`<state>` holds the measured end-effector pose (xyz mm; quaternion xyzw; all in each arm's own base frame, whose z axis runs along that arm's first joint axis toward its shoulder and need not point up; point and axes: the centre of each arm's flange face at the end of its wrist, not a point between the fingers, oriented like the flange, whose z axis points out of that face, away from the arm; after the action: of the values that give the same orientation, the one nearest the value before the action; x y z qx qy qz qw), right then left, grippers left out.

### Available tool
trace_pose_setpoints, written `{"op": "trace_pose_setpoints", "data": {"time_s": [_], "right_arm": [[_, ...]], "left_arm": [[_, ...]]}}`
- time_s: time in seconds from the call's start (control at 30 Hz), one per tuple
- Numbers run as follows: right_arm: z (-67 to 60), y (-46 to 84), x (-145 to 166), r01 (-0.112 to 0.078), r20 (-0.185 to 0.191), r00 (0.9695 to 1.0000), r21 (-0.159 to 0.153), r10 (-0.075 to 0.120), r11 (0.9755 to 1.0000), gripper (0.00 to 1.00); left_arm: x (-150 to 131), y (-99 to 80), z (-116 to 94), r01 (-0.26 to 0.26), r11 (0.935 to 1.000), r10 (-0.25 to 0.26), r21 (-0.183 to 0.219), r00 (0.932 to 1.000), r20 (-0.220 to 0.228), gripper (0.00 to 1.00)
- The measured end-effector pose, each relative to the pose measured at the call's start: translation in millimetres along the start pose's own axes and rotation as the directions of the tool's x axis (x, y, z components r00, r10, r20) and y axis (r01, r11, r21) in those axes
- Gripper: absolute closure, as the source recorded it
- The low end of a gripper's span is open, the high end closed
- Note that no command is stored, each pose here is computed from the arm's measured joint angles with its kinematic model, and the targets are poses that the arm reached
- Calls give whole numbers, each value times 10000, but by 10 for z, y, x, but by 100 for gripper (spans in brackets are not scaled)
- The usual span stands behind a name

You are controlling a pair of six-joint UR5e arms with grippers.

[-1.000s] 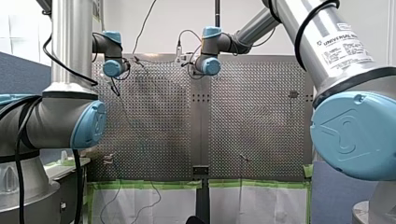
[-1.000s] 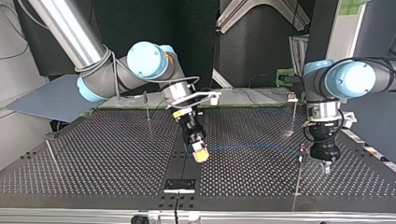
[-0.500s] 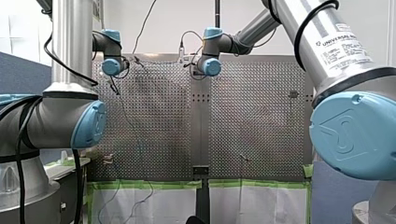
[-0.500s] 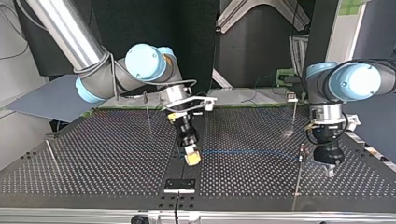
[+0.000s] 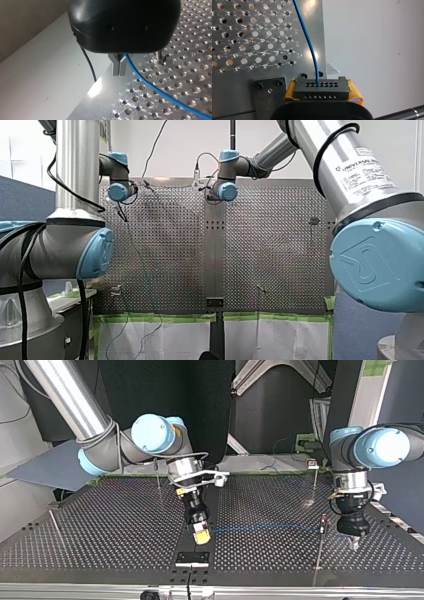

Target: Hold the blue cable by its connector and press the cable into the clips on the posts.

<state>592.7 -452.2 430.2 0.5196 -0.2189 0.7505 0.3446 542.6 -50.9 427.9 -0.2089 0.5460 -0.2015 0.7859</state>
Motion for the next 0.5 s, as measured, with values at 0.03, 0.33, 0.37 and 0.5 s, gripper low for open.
{"op": "trace_pose_setpoints", "data": {"time_s": [0.03, 0.33, 0.37, 0.5], "right_arm": [[14, 9, -11, -24, 14, 10000, -9, 24, 10000, 100], [107, 59, -128, -191, 265, 9995, -63, 193, 9998, 100], [113, 62, -132, -208, 272, 9994, -66, 209, 9998, 100], [134, 79, -131, -238, 271, 9993, -76, 240, 9997, 100]], "left_arm": [[0, 1, 0, 21, 10000, -21, 11, 10000, -6, 99], [45, 33, 48, 240, 9996, -239, 138, 9997, -83, 99], [69, 50, 61, 262, 9995, -260, 147, 9996, -117, 99], [167, 143, 123, 344, 9993, -341, 138, 9992, -211, 99]]}}
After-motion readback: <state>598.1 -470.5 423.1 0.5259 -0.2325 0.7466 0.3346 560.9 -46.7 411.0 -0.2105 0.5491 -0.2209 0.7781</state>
